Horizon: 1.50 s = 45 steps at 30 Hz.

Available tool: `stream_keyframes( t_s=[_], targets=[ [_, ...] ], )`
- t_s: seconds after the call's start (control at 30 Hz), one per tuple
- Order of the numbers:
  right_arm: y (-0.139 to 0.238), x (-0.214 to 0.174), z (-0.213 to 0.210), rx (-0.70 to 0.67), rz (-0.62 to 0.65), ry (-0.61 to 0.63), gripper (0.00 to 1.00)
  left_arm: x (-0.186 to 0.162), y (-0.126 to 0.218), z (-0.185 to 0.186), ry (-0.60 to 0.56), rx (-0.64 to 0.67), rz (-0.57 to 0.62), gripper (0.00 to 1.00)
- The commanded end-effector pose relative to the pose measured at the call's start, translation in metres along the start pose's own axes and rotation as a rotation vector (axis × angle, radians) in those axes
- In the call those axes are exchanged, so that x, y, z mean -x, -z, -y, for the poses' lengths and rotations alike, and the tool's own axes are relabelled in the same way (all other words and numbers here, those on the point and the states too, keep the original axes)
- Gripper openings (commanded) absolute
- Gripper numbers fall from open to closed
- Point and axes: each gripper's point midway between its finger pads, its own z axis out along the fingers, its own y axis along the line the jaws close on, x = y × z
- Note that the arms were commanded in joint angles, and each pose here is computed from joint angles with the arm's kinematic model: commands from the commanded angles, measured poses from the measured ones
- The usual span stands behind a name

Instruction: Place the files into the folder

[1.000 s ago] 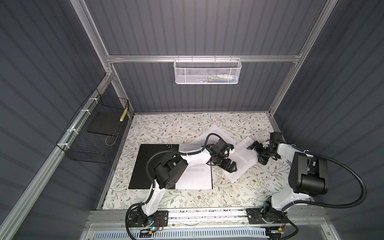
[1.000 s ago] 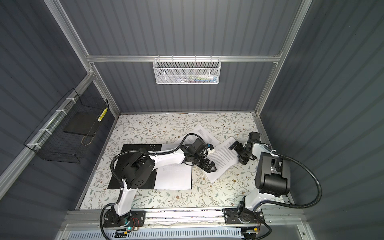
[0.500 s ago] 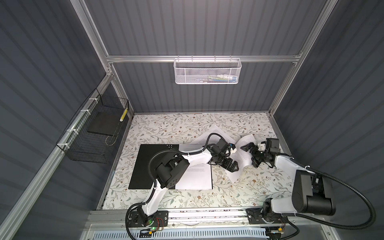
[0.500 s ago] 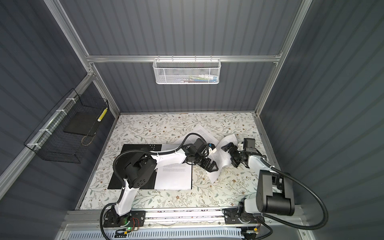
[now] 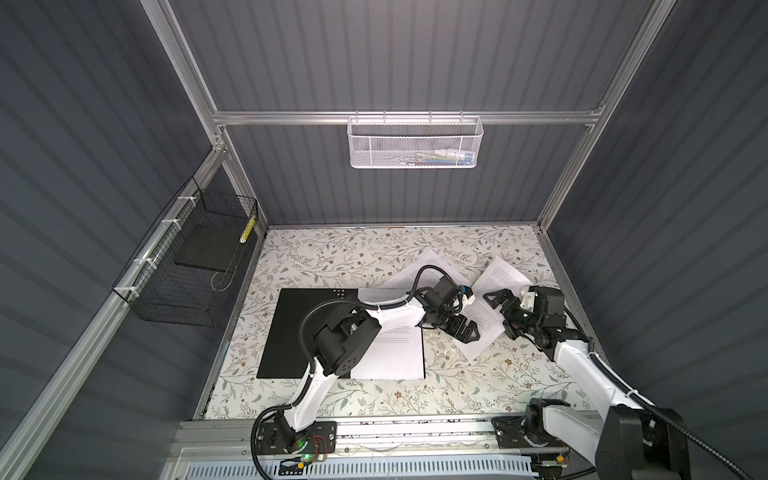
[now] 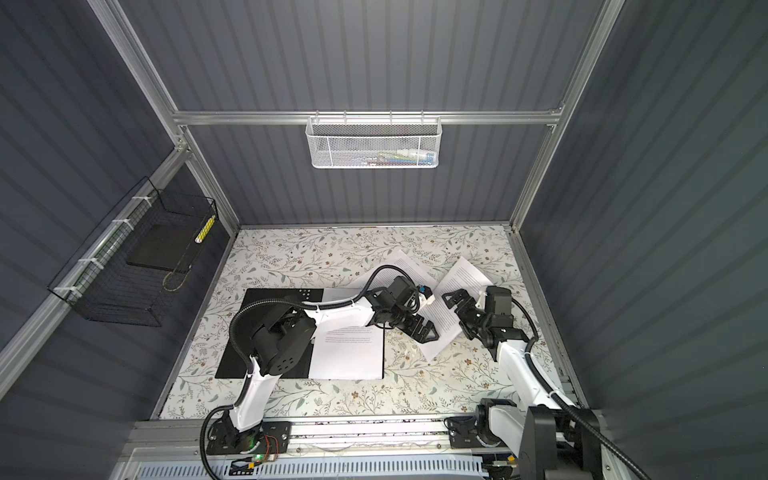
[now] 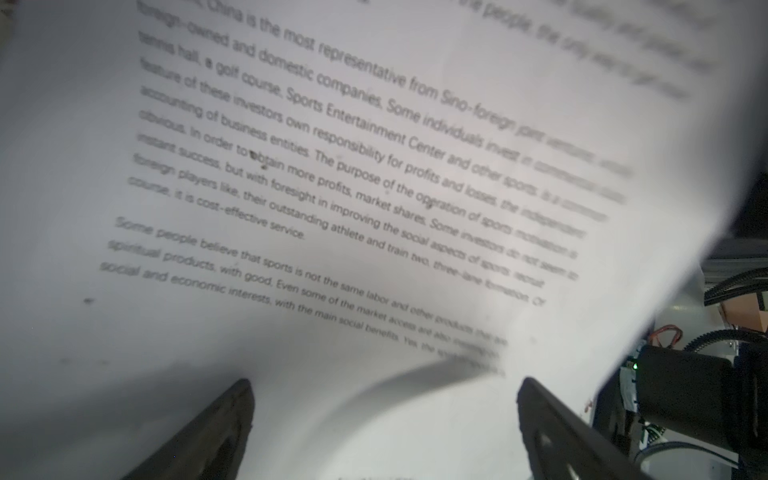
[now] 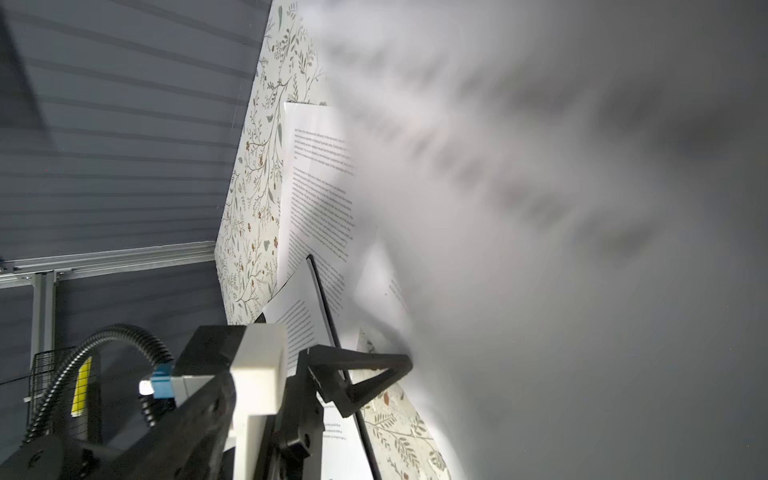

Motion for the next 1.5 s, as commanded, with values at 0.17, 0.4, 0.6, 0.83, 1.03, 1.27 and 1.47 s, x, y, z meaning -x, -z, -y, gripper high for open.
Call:
stream_keyframes(
  t_s=[0.17,0.4,0.6,0.83,1.03,1.27,1.47],
  targets=[
    [-0.001,0.0,0.016,-0.049,0.063,0.046,0.99,-0.073,-0.026,-0.038,0.127,0.08,-0.212,1.0],
    [-0.021,0.006,0.041,-0.11,0.091,-0.021,0.91,-0.069,-0.019,-0.03,0.123,0.063,-0.199,1.0],
    [-0.016,0.003,0.066,-0.186,0.14,-0.135,0.76,-0.07,-0.019,-0.031,0.122,0.067,-0.201,1.0],
    [-0.005,0.01,0.065,-0.143,0.236,-0.177,0.63,-0.069,-0.019,-0.028,0.131,0.045,-0.19,1.0],
    [-0.004,0.01,0.07,-0.153,0.253,-0.216,0.45,-0.064,-0.018,-0.025,0.129,0.04,-0.181,1.0],
    [0.003,0.008,0.077,-0.17,0.28,-0.255,0.25,-0.059,-0.016,-0.022,0.126,0.032,-0.175,1.0],
    [0.005,0.007,0.079,-0.175,0.283,-0.267,0.01,-0.049,-0.013,-0.016,0.12,0.015,-0.161,1.0]
  ],
)
